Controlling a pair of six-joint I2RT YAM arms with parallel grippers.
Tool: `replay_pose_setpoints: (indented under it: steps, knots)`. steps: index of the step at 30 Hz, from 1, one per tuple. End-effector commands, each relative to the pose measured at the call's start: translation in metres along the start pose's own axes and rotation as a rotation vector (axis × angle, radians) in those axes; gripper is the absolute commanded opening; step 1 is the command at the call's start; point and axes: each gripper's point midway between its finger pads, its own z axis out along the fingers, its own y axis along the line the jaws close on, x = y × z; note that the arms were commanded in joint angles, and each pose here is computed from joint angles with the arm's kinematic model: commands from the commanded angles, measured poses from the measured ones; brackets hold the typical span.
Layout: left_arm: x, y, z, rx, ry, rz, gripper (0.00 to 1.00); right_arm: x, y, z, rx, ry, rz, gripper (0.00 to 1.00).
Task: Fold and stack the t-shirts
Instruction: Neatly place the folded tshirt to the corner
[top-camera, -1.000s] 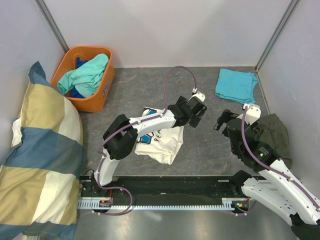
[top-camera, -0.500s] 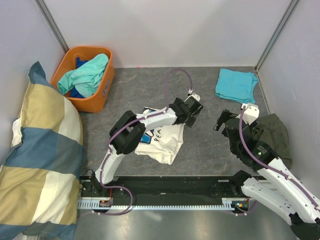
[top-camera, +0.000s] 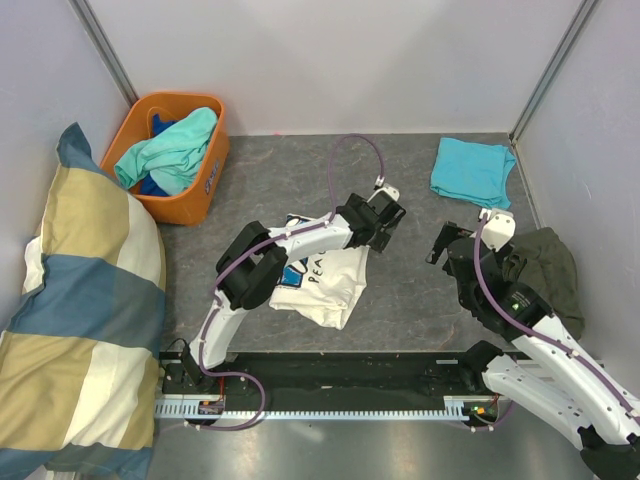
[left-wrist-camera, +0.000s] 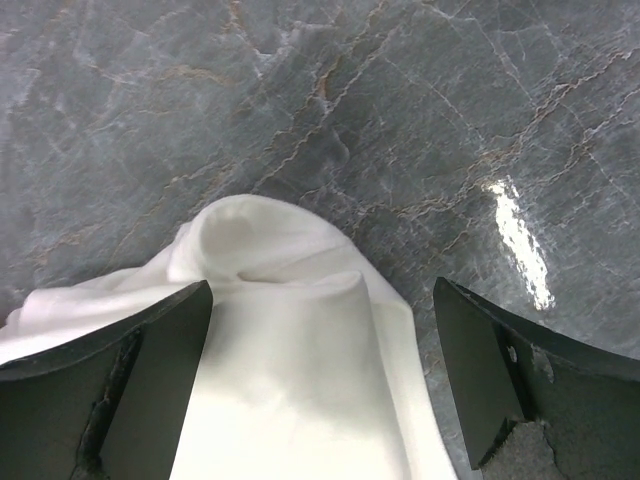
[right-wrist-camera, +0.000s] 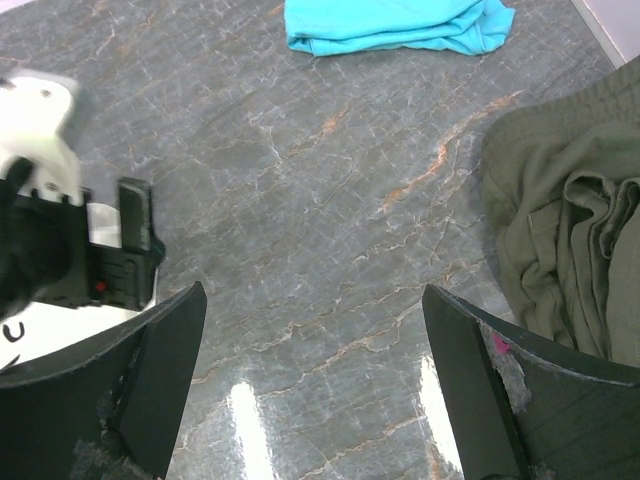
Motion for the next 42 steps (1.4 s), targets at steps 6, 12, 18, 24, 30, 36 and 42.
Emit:
replay_pose_setpoints:
  steps: [6,12,18,24,30,36,42]
  knots:
    - [-0.039,0.012,-0.062,0.010,-0.100,-0.076,1.00,0.003,-0.001,0.002,-0.001,0.000,-0.003,0.98]
    - [-0.002,-0.005,-0.052,0.030,-0.026,-0.079,1.00,0.005,-0.001,0.004,0.003,0.004,-0.007,0.98]
    - [0.017,-0.021,-0.037,0.054,0.018,-0.086,1.00,0.005,-0.001,0.003,-0.002,0.002,-0.008,0.98]
    - [0.031,-0.024,-0.021,0.037,0.046,-0.063,1.00,0.005,-0.003,0.002,0.001,0.002,-0.007,0.98]
    - [0.054,-0.020,-0.005,-0.004,0.096,-0.024,1.00,0.003,-0.002,0.002,-0.001,0.000,-0.007,0.98]
    - [0.079,-0.009,-0.001,-0.043,0.157,-0.005,0.95,0.001,-0.003,0.002,0.000,-0.003,-0.007,0.98]
    - [0.102,0.000,0.000,-0.079,0.205,0.021,0.73,0.000,-0.002,0.001,-0.007,-0.005,0.001,0.98]
